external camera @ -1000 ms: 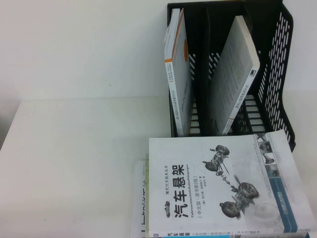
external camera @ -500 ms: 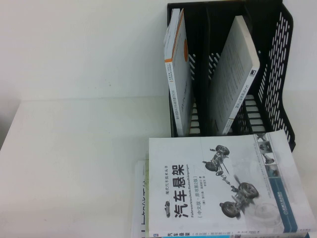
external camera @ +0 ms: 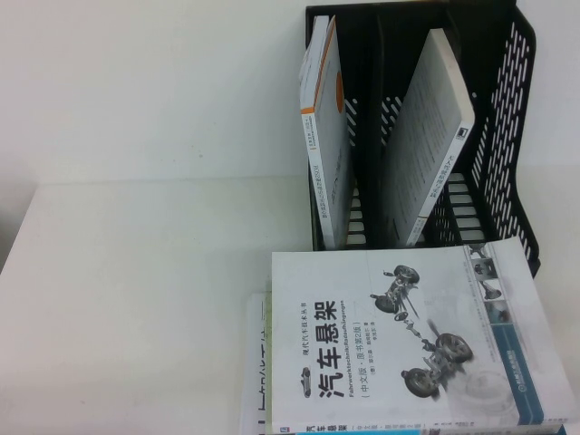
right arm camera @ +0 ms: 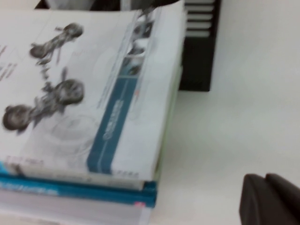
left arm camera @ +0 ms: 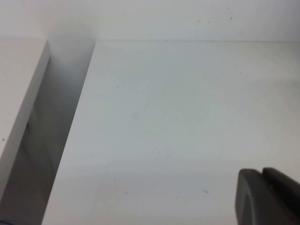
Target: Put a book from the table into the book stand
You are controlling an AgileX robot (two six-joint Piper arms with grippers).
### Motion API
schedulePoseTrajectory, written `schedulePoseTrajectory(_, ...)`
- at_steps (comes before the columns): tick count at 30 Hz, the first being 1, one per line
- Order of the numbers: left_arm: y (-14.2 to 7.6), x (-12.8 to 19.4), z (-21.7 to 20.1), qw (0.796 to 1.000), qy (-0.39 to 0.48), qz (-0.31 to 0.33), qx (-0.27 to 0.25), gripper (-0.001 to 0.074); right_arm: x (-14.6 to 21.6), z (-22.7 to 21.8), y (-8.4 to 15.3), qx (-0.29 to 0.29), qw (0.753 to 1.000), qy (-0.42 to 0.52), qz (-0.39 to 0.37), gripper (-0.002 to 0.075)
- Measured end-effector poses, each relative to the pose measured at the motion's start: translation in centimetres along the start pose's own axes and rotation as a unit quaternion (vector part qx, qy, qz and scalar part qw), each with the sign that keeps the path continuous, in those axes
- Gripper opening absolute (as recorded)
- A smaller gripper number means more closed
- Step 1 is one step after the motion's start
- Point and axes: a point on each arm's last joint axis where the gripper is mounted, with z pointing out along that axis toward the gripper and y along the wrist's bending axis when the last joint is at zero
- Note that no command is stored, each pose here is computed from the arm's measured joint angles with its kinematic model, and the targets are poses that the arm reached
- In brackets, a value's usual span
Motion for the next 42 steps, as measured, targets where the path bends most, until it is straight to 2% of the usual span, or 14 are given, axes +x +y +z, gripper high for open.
schedulePoseTrajectory(6, 0.0, 0.0, 0.0, 1.0, 0.0, 0.0, 0.0, -0.0002, 1.1, 0.0, -1.0, 0.052, 0.995, -0.078, 0.03, 0.0006)
schedulePoseTrajectory(13, 0.0, 0.0, 0.0, 1.0, 0.0, 0.0, 0.0, -0.0002, 4.9, 2.4, -2.1, 0.103, 0.977, -0.175, 0.058, 0.0006)
schedulePoseTrajectory(16, 0.0, 0.0, 0.0, 1.0, 0.0, 0.0, 0.0, -0.0002, 5.9, 2.9, -2.2, 0.106, 0.976, -0.179, 0.069, 0.0006)
schedulePoseTrajectory(19, 0.0, 0.0, 0.0, 1.0, 0.0, 0.0, 0.0, -0.0002, 6.7, 3.1, -2.3, 0.112, 0.981, -0.14, 0.079, 0.0006)
schedulePoseTrajectory(42, 0.0, 0.0, 0.0, 1.0, 0.0, 0.0, 0.0, -0.0002, 6.8, 3.1, -2.3, 0.114, 0.982, -0.129, 0.08, 0.0006)
